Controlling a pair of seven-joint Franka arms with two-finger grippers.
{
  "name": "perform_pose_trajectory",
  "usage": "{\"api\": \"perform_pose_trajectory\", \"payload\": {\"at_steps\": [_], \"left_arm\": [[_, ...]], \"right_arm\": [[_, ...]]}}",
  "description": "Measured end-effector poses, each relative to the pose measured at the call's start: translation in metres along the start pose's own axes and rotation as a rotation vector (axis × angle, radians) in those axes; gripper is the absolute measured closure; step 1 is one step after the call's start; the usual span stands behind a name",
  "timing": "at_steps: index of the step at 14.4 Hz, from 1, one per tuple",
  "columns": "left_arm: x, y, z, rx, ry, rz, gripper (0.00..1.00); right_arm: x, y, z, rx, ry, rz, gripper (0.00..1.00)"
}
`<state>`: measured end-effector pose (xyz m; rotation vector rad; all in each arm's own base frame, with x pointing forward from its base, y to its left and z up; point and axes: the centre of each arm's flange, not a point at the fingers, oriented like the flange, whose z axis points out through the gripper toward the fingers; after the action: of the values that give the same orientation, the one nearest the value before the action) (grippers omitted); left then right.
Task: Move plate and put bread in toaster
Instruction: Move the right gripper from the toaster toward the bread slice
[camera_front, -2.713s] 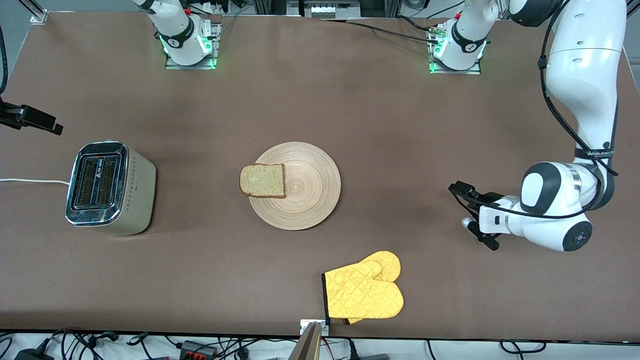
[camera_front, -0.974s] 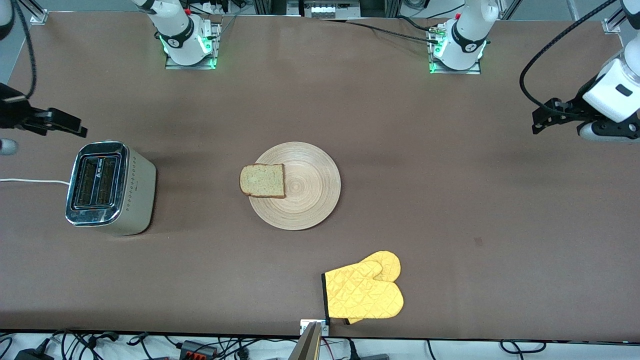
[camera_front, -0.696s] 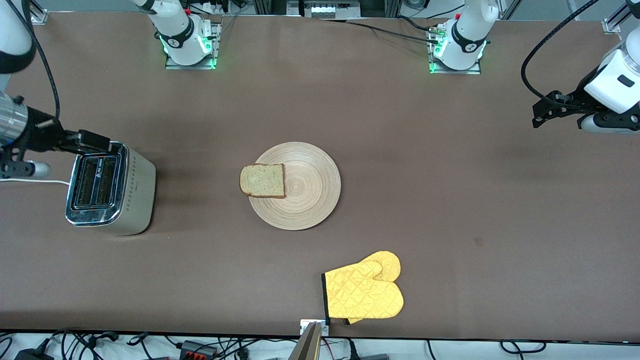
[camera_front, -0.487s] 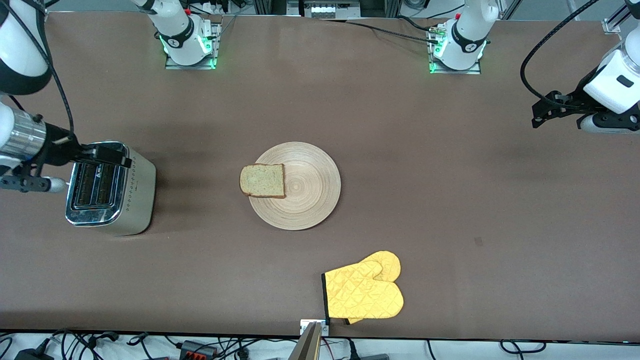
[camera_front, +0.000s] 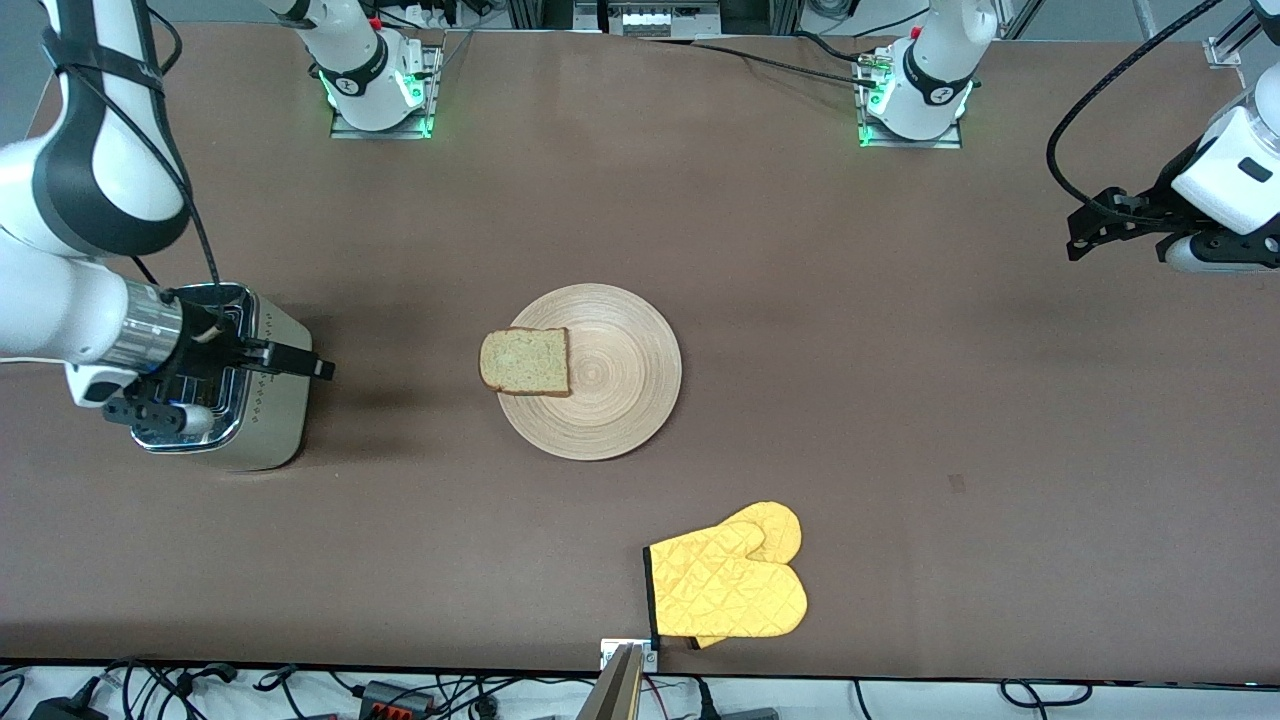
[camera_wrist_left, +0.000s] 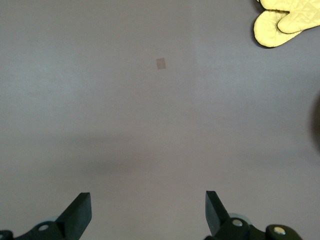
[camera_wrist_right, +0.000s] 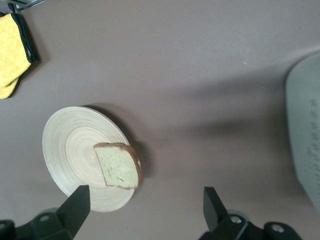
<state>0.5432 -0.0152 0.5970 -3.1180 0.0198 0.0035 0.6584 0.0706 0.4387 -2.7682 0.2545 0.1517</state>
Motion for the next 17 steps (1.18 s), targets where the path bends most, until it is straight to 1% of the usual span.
{"api": "perform_pose_trajectory", "payload": {"at_steps": [1, 3, 4, 7, 8, 9, 11, 12, 15, 16, 17], "left_arm": [[0.000, 0.001, -0.001, 0.000, 0.002, 0.001, 0.00], [0.001, 0.004, -0.003, 0.000, 0.006, 0.002, 0.00], [0.001, 0.004, -0.003, 0.000, 0.007, 0.002, 0.00], [0.001, 0.005, -0.003, 0.000, 0.008, 0.000, 0.00], [0.001, 0.005, -0.003, 0.000, 0.007, 0.000, 0.00], [0.001, 0.005, -0.003, 0.000, 0.007, 0.000, 0.00], [0.002, 0.005, -0.003, 0.000, 0.007, 0.000, 0.00], [0.002, 0.005, -0.003, 0.000, 0.007, 0.000, 0.00], [0.002, 0.005, -0.003, 0.000, 0.006, -0.001, 0.00], [0.002, 0.005, -0.003, 0.000, 0.006, -0.001, 0.00], [0.002, 0.005, -0.003, 0.000, 0.006, -0.001, 0.00]], "right_arm": [[0.003, 0.001, 0.008, 0.003, -0.005, 0.004, 0.00], [0.008, -0.001, 0.020, 0.003, 0.004, 0.004, 0.00], [0.011, -0.007, 0.028, 0.004, 0.015, -0.002, 0.00], [0.014, -0.041, 0.054, 0.005, 0.073, -0.044, 0.00], [0.013, -0.049, 0.063, 0.004, 0.078, -0.050, 0.00], [0.014, -0.052, 0.069, 0.016, 0.076, -0.035, 0.00], [0.018, -0.050, 0.072, 0.096, 0.072, 0.030, 0.00], [0.021, -0.045, 0.070, 0.119, 0.075, 0.052, 0.00], [0.025, -0.039, 0.066, 0.136, 0.091, 0.071, 0.00], [0.026, -0.040, 0.065, 0.138, 0.106, 0.071, 0.00], [0.028, -0.041, 0.064, 0.135, 0.133, 0.067, 0.00]]}}
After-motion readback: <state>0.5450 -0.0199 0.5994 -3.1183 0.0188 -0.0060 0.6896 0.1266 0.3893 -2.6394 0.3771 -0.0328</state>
